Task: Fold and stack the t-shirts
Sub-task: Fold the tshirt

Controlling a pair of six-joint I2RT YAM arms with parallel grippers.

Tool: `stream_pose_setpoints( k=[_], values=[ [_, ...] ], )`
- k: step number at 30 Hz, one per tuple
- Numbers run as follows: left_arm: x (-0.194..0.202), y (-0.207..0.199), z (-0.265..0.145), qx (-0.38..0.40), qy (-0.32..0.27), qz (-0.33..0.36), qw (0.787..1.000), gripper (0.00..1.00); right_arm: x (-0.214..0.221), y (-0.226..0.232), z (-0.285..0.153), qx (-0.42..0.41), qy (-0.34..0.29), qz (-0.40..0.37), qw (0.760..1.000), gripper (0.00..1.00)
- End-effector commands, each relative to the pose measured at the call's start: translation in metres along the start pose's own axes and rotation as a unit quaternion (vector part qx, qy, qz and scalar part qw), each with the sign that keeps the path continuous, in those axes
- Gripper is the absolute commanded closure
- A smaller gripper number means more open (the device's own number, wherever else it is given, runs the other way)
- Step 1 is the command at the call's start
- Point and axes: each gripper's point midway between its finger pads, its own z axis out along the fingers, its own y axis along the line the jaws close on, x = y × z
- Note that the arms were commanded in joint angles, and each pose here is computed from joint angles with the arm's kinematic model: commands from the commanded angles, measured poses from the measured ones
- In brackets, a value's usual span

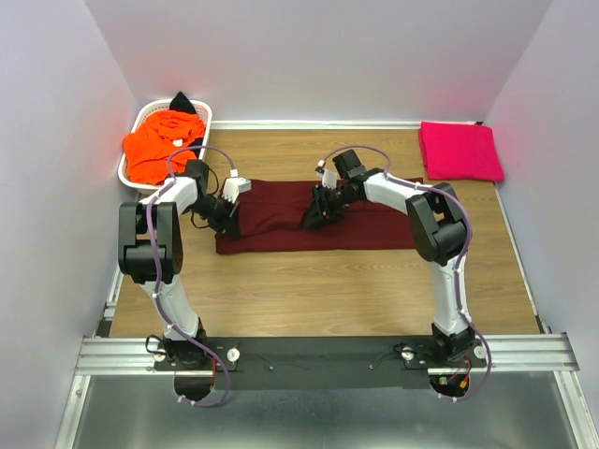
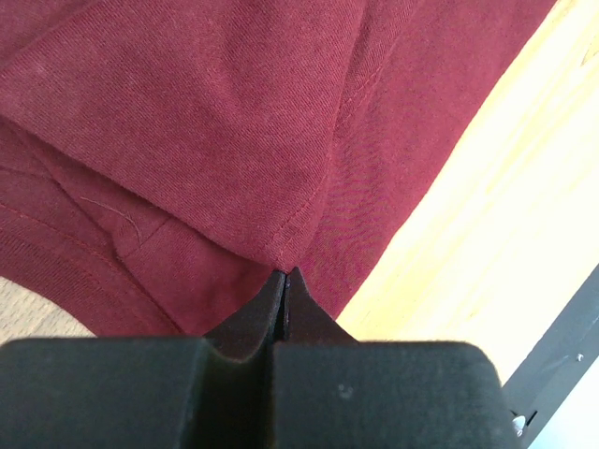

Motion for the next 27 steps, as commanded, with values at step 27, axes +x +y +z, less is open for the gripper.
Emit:
stream_pose_setpoints(
  k=[27],
  values=[
    [-0.021, 0.005, -0.009, -0.008, -0.016, 0.016, 1.0, 1.0, -0.012, 0.023, 0.023, 0.01, -0.01, -0.076, 0.997, 0.55]
  ],
)
